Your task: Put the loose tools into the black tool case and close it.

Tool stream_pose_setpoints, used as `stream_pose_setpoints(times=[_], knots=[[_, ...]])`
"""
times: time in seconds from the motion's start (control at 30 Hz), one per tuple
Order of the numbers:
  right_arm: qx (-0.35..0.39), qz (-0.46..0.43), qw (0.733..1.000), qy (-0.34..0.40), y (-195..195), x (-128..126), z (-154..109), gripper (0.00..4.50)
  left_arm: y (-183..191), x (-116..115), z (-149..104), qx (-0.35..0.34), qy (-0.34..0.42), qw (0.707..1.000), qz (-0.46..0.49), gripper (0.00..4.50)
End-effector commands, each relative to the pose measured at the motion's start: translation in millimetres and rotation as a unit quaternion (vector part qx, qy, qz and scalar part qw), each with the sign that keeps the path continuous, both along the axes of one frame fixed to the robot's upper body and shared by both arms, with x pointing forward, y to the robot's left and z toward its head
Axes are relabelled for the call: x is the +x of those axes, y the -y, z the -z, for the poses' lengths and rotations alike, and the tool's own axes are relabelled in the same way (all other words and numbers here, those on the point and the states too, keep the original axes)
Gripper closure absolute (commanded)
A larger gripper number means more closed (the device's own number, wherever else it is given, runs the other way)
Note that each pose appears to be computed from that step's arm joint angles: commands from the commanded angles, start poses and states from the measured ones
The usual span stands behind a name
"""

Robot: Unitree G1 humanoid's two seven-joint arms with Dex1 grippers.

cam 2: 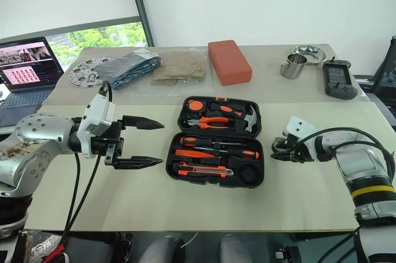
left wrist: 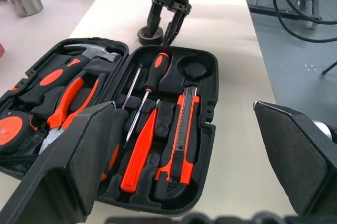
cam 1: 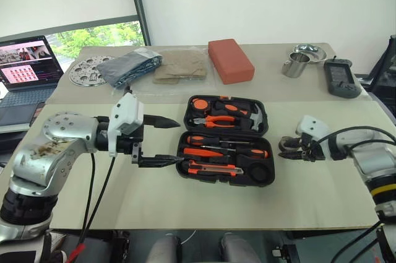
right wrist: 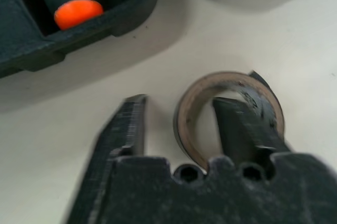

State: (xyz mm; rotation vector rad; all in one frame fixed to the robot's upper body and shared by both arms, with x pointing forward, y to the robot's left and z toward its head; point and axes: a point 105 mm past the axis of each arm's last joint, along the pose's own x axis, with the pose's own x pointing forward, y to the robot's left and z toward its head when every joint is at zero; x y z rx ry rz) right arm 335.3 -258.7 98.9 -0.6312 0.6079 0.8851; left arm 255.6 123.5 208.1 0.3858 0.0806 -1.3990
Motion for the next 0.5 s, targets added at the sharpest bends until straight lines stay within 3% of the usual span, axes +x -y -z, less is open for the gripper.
stream_pose_setpoints(times=[0.03, 0.07, 0.13, 0.27, 0.43, 0.5], knots=[[-0.001, -0.02, 0.999, 0.027, -3, 6, -17, 3.78, -1, -2, -9, 0.001, 0.025, 1.0, 0.002, 0.0], [-0.001, -0.023, 0.999, 0.029, -3, 5, -20, 4.17, -1, -3, -9, 0.002, 0.025, 1.0, 0.003, 0.0], [-0.005, -0.03, 0.999, 0.033, -3, 2, -26, 4.46, -1, -3, -8, 0.002, 0.023, 1.0, 0.004, 0.0], [-0.019, -0.069, 0.997, 0.039, -8, -13, -46, 4.46, 0, -6, -7, 0.003, 0.019, 1.0, 0.013, 0.0], [-0.006, -0.134, 0.991, 0.03, -41, -42, -66, 4.46, 2, -9, -7, 0.003, 0.015, 0.999, 0.029, 0.0], [0.007, -0.18, 0.984, 0.005, -67, -65, -66, 4.46, 6, -10, -8, 0.0, 0.015, 0.999, 0.044, 0.0]])
